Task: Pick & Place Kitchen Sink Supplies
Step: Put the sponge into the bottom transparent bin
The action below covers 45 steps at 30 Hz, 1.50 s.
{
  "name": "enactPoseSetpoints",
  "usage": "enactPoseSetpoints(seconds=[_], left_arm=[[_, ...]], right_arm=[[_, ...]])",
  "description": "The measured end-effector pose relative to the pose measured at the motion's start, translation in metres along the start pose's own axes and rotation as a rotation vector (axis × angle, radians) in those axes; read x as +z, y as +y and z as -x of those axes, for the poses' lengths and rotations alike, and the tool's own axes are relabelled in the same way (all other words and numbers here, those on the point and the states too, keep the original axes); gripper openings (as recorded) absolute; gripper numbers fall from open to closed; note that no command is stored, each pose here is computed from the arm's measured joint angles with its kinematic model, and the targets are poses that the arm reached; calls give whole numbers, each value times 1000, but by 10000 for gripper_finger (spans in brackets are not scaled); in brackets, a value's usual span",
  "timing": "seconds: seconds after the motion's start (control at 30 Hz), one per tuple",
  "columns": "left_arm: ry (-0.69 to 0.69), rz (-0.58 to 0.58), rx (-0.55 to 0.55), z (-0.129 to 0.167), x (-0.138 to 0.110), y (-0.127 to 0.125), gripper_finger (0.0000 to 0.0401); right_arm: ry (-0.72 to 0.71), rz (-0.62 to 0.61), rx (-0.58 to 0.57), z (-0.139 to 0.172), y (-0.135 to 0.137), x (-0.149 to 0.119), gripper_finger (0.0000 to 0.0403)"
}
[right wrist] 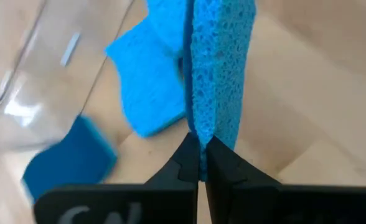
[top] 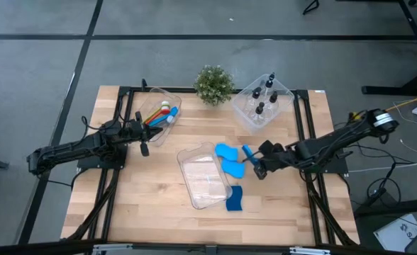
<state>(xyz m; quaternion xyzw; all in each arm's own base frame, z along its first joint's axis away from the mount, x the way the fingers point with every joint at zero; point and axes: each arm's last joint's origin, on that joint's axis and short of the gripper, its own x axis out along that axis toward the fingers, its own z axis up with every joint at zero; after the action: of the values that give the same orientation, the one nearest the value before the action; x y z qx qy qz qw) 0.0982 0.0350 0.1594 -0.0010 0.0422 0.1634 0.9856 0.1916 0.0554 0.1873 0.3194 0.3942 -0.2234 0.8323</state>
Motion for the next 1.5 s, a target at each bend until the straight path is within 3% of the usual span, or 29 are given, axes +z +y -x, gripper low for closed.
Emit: enactPoseSetpoints(seconds=[0.13, 0.4, 1.5], left_arm=[[0, 0, 0, 0, 0, 0, 2], [0, 0, 0, 0, 0, 0, 2], [0, 0, 0, 0, 0, 0, 2]], right_arm=[[-36, -90, 5, -2, -12, -6, 7], [28, -184, 79, -14, -16, -15, 7], [41, -195, 67, -14, -17, -16, 56]])
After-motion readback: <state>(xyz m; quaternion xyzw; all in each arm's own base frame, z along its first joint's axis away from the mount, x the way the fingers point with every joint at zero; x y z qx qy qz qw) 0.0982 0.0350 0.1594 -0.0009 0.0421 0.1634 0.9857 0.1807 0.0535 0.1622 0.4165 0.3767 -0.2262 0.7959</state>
